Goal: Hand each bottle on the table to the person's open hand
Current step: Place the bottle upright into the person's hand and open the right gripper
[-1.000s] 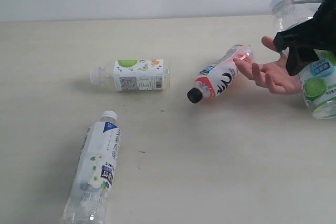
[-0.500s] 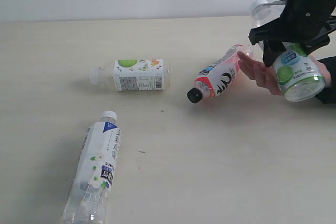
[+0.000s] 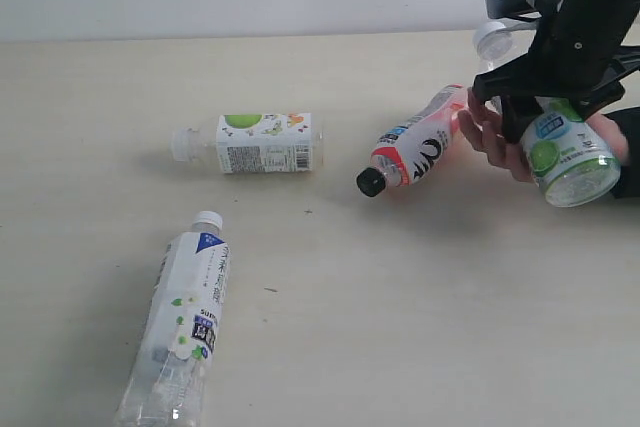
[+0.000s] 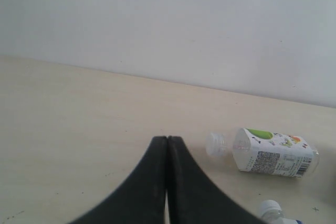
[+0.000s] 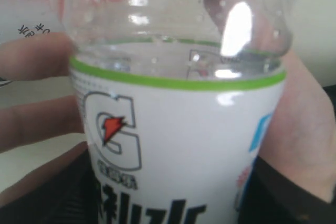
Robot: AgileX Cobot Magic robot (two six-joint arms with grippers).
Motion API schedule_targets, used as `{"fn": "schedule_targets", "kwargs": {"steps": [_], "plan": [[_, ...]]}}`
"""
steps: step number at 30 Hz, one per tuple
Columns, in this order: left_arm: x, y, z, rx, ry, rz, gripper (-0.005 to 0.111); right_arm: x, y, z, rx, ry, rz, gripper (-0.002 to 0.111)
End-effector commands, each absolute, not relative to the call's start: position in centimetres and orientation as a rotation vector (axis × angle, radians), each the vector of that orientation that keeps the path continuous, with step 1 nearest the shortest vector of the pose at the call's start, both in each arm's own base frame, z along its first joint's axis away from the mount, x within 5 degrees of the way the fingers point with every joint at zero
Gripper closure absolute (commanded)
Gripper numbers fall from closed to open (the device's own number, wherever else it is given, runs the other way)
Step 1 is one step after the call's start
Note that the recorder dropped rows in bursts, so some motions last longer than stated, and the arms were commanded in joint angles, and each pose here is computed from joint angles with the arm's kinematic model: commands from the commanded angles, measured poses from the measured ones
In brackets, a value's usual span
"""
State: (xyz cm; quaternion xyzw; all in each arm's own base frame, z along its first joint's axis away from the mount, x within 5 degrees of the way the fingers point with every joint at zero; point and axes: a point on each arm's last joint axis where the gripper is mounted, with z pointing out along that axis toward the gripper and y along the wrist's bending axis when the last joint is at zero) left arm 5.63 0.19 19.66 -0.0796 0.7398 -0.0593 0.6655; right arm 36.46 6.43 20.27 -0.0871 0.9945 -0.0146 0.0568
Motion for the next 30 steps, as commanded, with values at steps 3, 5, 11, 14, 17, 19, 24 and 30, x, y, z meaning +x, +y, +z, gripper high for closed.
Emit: {"fn": "schedule_targets", "kwargs": {"steps": [3,5,11,14,17,19,24,30], "plan": [[5.60,0.15,19.59,-0.178,1.666,-0.143,0.107,36.69,6.18,20.46,-0.273,3.000,-0.060,0.072],[5.60,0.15,19.59,-0.178,1.666,-0.143,0.107,36.69,6.16,20.46,-0.274,3.000,-0.063,0.055],[5.60,0.15,19.59,-0.178,1.666,-0.143,0.107,36.77,6.27,20.47,-0.274,2.990,-0.057,0.032],[5.60,0.15,19.59,-0.178,1.666,-0.143,0.107,36.79,6.27,20.47,-0.275,2.988,-0.057,0.029],[5.60,0.15,19.59,-0.178,1.666,-0.143,0.107,36.79,6.27,20.47,-0.275,2.988,-0.057,0.025],[5.60,0.15,19.59,-0.178,1.666,-0.143,0.107,36.76,6.27,20.47,-0.278,2.990,-0.058,0.022],[5.60,0.15,19.59,-0.178,1.666,-0.143,0.107,36.71,6.26,20.54,-0.281,2.992,-0.059,0.018],[5.60,0.15,19.59,-0.178,1.666,-0.143,0.107,36.42,6.20,21.38,-0.275,2.981,-0.057,0.018]]}}
